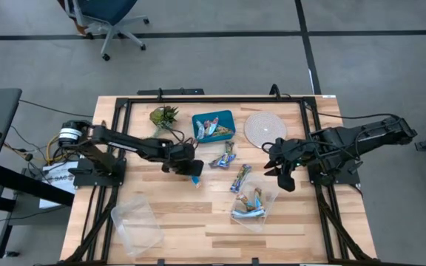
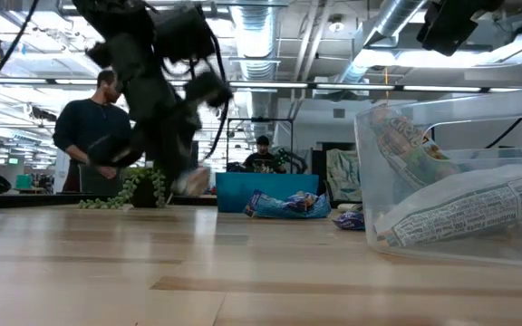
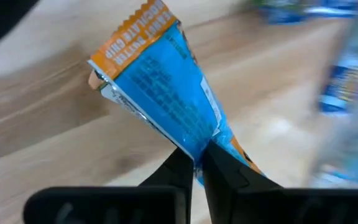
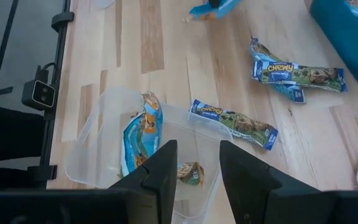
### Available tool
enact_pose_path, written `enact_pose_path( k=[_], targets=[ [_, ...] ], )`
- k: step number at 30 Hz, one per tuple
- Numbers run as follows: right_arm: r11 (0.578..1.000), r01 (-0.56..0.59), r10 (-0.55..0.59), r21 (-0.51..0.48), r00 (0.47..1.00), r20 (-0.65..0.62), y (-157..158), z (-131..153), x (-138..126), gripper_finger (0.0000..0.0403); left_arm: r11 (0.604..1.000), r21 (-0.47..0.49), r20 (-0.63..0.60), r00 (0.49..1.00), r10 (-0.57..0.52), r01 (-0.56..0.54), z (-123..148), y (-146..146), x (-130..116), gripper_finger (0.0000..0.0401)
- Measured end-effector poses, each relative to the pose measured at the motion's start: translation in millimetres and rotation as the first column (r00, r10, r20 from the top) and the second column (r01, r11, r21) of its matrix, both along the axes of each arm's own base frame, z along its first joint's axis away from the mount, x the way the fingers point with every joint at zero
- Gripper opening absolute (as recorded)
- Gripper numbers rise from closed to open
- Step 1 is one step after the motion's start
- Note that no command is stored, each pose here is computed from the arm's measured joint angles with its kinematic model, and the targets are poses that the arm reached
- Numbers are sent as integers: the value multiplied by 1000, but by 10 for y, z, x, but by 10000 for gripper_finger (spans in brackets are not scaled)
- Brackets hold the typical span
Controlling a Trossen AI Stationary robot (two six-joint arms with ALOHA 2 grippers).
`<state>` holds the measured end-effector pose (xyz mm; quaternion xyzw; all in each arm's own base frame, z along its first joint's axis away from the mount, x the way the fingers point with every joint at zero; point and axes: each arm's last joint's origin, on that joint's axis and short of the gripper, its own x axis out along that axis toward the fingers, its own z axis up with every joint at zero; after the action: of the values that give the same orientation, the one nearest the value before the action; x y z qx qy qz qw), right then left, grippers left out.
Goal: Pick and place Granola Bars by type
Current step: Put the yellow granola bar into the right transparent bin
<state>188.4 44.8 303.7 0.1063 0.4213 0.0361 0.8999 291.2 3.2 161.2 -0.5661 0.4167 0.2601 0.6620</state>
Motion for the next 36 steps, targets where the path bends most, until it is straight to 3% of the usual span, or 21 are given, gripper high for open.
enact_pose_path(
  k=[4,9,11,14,16,22,25,28,36],
  targets=[
    [1000,-11,11,25,1000,-5,7,0,-2,111,995,82,213,975,-66,49,361,-2,-13,5],
    [998,-15,15,57,1000,-3,16,8,3,111,984,172,524,841,-136,52,784,-51,50,5],
    [998,-15,15,59,1000,3,17,11,7,111,978,199,560,811,-171,68,885,-92,92,3],
    [997,-2,1,72,1000,10,17,19,14,111,950,283,566,776,-277,133,1015,-178,241,2],
    [997,-1,0,74,1000,14,18,22,17,111,911,356,547,744,-384,209,1073,-247,358,1],
    [996,27,-27,91,1000,8,2,21,20,111,706,570,410,599,-688,421,1187,-453,796,1],
    [995,44,-44,89,999,1,-31,17,23,111,604,620,304,557,-773,500,1164,-542,986,1],
    [994,71,-71,86,997,-9,-83,10,24,111,535,659,252,514,-820,529,1181,-607,1146,0],
    [986,151,-150,76,989,-13,-265,46,-50,111,499,714,256,480,-839,491,1188,-708,1524,0]
  ],
)
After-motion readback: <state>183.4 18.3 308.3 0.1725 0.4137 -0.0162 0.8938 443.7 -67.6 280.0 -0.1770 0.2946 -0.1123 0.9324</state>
